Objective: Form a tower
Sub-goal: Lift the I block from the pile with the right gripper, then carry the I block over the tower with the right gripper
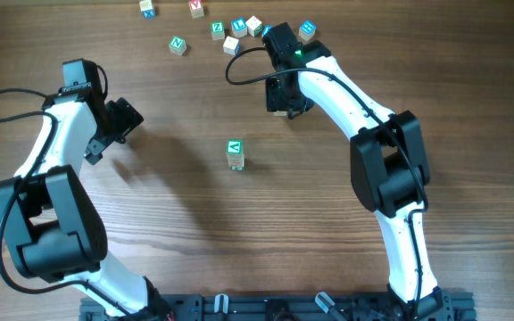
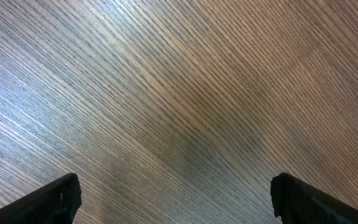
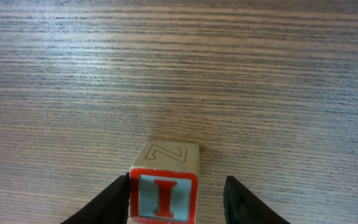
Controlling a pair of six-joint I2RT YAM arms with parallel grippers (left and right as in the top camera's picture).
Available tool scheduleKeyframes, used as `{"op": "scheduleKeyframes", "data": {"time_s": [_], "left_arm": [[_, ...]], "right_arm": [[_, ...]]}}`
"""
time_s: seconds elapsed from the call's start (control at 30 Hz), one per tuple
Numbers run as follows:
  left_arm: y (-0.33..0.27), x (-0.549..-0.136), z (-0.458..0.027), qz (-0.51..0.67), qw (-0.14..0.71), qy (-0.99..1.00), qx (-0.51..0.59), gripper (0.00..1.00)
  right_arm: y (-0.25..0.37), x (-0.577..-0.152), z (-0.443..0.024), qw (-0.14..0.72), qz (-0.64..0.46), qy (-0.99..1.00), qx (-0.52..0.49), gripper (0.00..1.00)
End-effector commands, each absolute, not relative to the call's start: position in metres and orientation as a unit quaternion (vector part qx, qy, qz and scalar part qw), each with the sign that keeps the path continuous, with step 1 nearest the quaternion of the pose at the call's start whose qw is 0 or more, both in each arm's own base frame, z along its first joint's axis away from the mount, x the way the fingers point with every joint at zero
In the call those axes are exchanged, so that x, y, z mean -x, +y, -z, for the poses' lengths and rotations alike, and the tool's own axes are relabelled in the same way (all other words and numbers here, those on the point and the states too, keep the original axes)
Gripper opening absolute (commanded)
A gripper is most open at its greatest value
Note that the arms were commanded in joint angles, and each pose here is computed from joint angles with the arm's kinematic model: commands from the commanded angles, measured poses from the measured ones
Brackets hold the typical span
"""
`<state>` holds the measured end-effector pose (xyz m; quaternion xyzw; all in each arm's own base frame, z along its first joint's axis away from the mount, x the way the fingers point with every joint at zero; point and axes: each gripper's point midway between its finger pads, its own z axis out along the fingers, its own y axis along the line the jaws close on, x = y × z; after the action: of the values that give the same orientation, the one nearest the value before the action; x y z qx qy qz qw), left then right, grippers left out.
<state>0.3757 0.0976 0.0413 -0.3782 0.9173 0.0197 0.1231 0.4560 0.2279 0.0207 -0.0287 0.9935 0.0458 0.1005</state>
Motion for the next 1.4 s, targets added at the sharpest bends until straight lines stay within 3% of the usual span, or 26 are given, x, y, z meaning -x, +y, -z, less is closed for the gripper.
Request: {"op": "scheduleKeyframes", "data": {"time_s": [0.0, 0.1, 0.3, 0.4, 0.5, 0.63, 0.77, 0.87, 1.03, 1.33, 1.37], "left_arm": [[0.101, -0.38, -0.052, -0.018, 0.137, 0.916, 0.378, 1.0], [0.101, -0.38, -0.052, -0.018, 0.137, 0.916, 0.378, 1.0], [0.101, -0.38, -0.052, -0.018, 0.137, 0.916, 0.378, 1.0], [0.101, -0.38, -0.052, -0.018, 0.137, 0.916, 0.378, 1.0], [0.101, -0.38, -0.052, -0.018, 0.137, 0.916, 0.378, 1.0], [0.101, -0.38, -0.052, -0.018, 0.137, 0.916, 0.378, 1.0], [0.101, -0.38, -0.052, -0.018, 0.137, 0.916, 0.378, 1.0], [0.101, -0.38, -0.052, -0.018, 0.137, 0.916, 0.378, 1.0], [0.101, -0.38, -0.052, -0.018, 0.137, 0.916, 0.378, 1.0], [0.101, -0.38, -0.052, -0.018, 0.137, 0.916, 0.378, 1.0], [0.101, -0.38, -0.052, -0.018, 0.137, 0.916, 0.378, 1.0]], "right_arm": [[0.226, -0.455, -0.007, 0.094, -0.034, 0.995, 0.024, 0.43], [0.226, -0.454, -0.007, 0.092, -0.034, 0.995, 0.024, 0.37], [0.226, -0.453, -0.006, 0.09, -0.033, 0.995, 0.024, 0.34], [0.224, -0.451, -0.006, 0.086, -0.03, 0.996, 0.024, 0.37], [0.224, -0.451, -0.006, 0.085, -0.031, 0.996, 0.022, 0.31], [0.226, -0.454, -0.011, 0.091, -0.033, 0.995, 0.024, 0.3], [0.229, -0.46, -0.05, 0.127, -0.05, 0.99, 0.023, 0.29], [0.228, -0.458, -0.111, 0.171, -0.072, 0.982, 0.021, 0.28], [0.22, -0.419, -0.195, 0.186, -0.119, 0.975, -0.009, 0.27], [0.262, -0.352, -0.201, 0.11, -0.151, 0.982, 0.018, 0.28], [0.275, -0.345, -0.202, 0.112, -0.155, 0.981, 0.033, 0.17]]}}
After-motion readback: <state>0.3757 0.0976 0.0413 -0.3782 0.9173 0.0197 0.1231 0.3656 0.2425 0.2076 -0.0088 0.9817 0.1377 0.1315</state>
